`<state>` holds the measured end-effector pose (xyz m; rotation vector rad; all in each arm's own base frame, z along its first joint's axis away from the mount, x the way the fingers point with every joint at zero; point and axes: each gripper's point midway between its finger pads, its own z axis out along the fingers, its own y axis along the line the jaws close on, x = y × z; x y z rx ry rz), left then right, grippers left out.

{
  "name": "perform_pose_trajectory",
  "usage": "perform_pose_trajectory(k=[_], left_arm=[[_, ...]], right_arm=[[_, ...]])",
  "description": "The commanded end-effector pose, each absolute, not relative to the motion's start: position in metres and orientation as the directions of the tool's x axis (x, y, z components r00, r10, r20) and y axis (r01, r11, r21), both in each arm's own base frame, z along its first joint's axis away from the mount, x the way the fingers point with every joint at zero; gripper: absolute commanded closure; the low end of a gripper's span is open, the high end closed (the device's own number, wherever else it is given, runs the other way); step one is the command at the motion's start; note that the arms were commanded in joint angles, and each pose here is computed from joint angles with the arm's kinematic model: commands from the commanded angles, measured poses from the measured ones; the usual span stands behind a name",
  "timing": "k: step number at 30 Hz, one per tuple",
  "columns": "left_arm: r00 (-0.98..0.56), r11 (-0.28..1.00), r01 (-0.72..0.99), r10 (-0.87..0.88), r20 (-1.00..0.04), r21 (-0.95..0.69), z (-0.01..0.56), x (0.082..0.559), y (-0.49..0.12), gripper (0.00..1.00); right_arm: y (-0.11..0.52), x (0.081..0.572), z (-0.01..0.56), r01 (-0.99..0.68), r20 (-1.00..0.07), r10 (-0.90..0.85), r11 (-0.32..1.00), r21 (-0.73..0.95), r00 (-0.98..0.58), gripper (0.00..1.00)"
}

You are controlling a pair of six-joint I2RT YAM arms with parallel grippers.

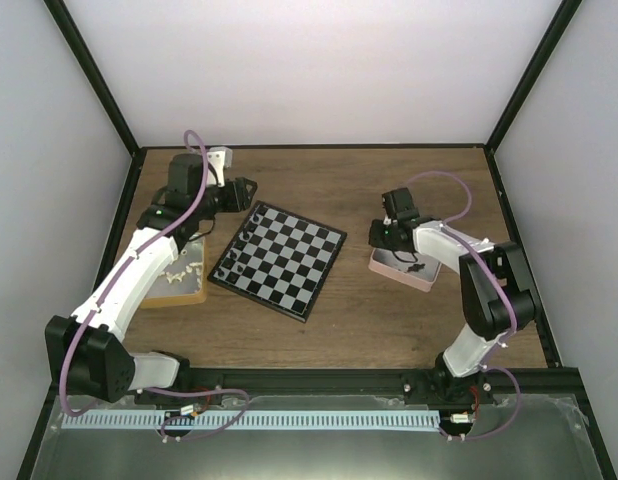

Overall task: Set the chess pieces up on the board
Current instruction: Adjust the storage box at the center of the board, then pick up the chess piece from the storage box.

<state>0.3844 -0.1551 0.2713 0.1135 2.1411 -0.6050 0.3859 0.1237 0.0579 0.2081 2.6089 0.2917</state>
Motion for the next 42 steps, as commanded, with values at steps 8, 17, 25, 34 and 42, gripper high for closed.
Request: perform_pose_trajectory(k=[8,17,25,34,42], left_arm=[[-0.607,0.871,0.311,-0.126,-0.784,-0.381,0.266,0.384,-0.157,0.41],[-0.616,0.868,0.311,-0.127,-0.777,-0.388,0.262,0.386,-0.159,0.41],[-0.620,0.864,0.310,-0.132,-0.773,-0.396,0.261,0.387,-0.160,0.40],[-0.614,0.869,0.307,-0.130,-0.778,-0.388,0.263,0.386,-0.158,0.41],[-0.617,0.867,0.311,-0.128,-0.777,-0.389,0.261,0.386,-0.159,0.40]], right_arm=[[0.189,0.323,0.060,-0.229,-0.405,-0.082,0.916,0.330,-0.911,0.84],[0.193,0.270,0.051,-0.288,-0.304,-0.183,0.891,0.351,-0.935,0.86],[0.180,0.298,0.085,-0.179,-0.394,-0.058,0.943,0.279,-0.917,0.63],[0.115,0.338,0.100,0.302,-0.497,0.363,0.932,0.200,-0.788,0.54],[0.092,0.331,0.063,0.415,-0.455,0.443,0.894,0.167,-0.772,0.52]])
